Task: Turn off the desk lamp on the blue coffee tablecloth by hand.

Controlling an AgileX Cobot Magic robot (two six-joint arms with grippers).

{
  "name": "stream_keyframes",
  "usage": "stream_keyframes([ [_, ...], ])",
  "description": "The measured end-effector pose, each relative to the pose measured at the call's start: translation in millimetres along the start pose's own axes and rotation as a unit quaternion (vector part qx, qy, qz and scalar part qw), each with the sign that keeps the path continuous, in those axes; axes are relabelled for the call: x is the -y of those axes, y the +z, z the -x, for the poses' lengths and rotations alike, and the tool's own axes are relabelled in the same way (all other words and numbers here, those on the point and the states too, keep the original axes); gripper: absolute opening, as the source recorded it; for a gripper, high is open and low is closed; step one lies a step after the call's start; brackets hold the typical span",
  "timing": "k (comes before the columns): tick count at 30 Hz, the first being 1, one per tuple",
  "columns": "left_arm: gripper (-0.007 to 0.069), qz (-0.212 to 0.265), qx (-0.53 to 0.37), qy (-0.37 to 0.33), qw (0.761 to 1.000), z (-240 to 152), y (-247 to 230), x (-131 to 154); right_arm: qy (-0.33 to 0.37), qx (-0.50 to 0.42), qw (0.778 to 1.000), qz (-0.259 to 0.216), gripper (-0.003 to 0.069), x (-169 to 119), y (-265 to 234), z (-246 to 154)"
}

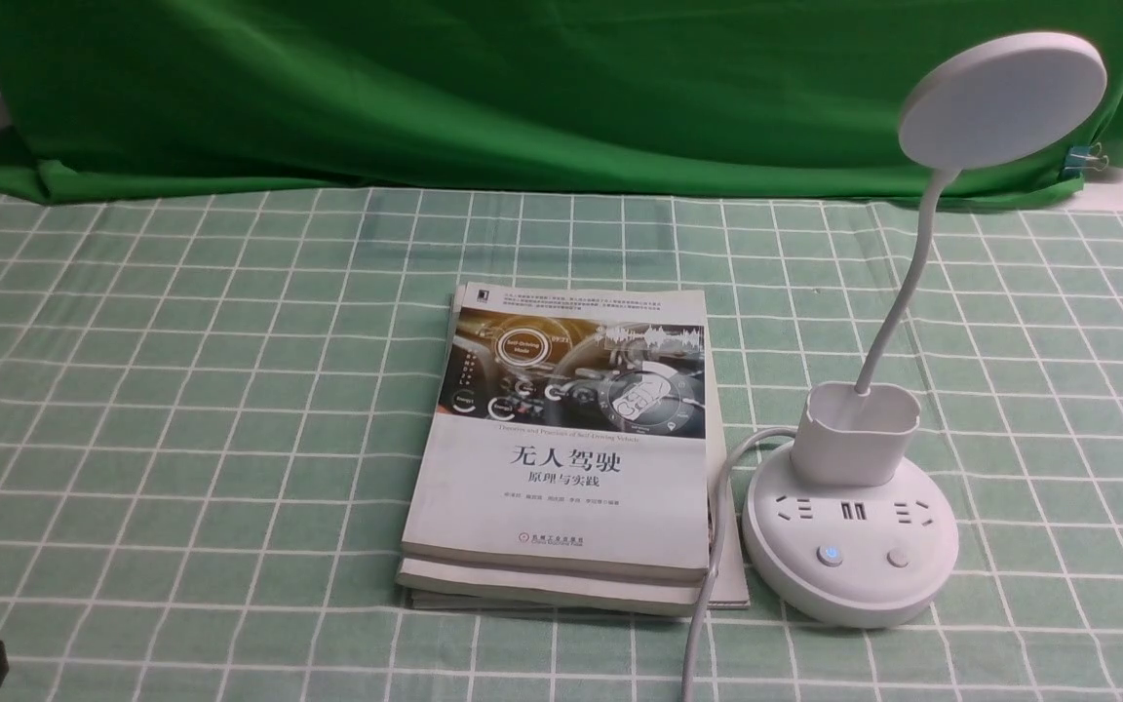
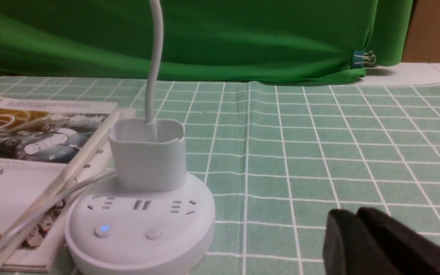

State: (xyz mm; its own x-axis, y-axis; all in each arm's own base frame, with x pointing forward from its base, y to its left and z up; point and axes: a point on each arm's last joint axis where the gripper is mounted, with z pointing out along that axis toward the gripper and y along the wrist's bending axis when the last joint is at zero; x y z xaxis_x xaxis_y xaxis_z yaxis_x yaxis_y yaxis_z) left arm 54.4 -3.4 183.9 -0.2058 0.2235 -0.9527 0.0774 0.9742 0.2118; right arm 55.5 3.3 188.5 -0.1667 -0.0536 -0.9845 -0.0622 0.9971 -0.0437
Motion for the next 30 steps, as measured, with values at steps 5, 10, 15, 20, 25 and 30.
stream_keyframes([
  [5,0.0000,0.000,0.000,0.000,1.000,0.0,0.0,0.0,0.000,0.000,1.000,0.000,0.0067,0.0,0.0,0.0],
  [10,0.0000,0.000,0.000,0.000,1.000,0.0,0.0,0.0,0.000,0.000,1.000,0.000,0.0076,0.0,0.0,0.0],
  [15,0.0000,0.000,0.000,0.000,1.000,0.0,0.0,0.0,-0.001,0.000,1.000,0.000,0.0084,0.0,0.0,0.0],
  [20,0.0000,0.000,0.000,0.000,1.000,0.0,0.0,0.0,-0.001,0.000,1.000,0.000,0.0094,0.0,0.0,0.0],
  [25,0.0000,0.000,0.000,0.000,1.000,0.0,0.0,0.0,0.000,0.000,1.000,0.000,0.0101,0.0,0.0,0.0],
  [30,0.0000,0.000,0.000,0.000,1.000,0.0,0.0,0.0,0.000,0.000,1.000,0.000,0.0108,0.0,0.0,0.0],
])
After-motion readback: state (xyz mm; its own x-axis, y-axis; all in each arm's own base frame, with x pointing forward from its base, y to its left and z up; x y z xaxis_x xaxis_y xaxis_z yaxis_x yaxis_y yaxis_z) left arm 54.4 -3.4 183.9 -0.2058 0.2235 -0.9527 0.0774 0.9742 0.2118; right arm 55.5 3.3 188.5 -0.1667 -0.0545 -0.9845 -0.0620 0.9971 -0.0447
